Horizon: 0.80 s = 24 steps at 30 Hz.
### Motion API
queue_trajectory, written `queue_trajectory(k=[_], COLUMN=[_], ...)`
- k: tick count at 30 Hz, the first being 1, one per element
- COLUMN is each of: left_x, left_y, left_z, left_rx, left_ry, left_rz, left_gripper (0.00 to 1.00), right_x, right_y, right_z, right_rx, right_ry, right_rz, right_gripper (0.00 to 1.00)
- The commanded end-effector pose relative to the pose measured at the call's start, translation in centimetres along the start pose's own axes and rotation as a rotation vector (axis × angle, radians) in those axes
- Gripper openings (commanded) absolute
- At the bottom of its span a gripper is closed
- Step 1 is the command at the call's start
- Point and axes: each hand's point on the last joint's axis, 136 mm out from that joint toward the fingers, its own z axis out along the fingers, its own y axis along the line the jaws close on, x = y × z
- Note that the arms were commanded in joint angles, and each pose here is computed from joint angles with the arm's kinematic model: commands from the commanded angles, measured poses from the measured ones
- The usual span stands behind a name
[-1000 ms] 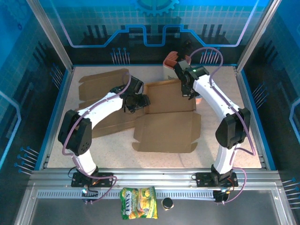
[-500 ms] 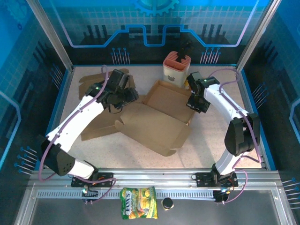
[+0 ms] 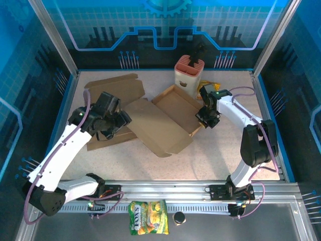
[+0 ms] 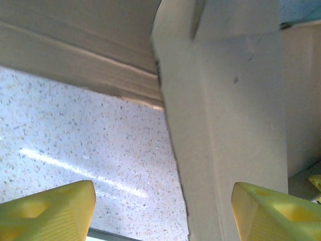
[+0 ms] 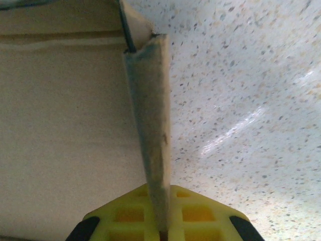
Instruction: Fold the paper box
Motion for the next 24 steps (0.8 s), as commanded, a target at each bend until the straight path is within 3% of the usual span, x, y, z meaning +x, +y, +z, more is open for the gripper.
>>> queue_trajectory(k=[1,9,16,21,24], left_x=[1.3,1.5,0.6,0.9,0.4], left_y=[0.6,-1.4,-2.9,-2.6,-3.0], left_z=[0.9,3.2,3.2,4.1,4.1], left_rx=[-0.028,0.095,0.102,0.09,0.102], left_ry=[0.065,0.054,-0.037,-0.025,-0.049], left_rz=[-0.056,-0.086,-0.057,-0.055,-0.043], left_gripper=[0.72,0.69,0.64,0.52,0.39], right_x=[1.4,2.9,4.1,4.6,5.0], right_y=[0.4,0.4,0.1,0.2,0.1], right_z=[0.6,1.5,2.1,2.3,2.2], right_rx=[-0.033,-0.042,-0.041,-0.05,-0.044], right_ry=[0.055,0.099,0.127,0.146,0.15], right_rz=[0.076,0.123,0.158,0.182,0.187], right_gripper=[0.0,0.0,0.0,0.0,0.0])
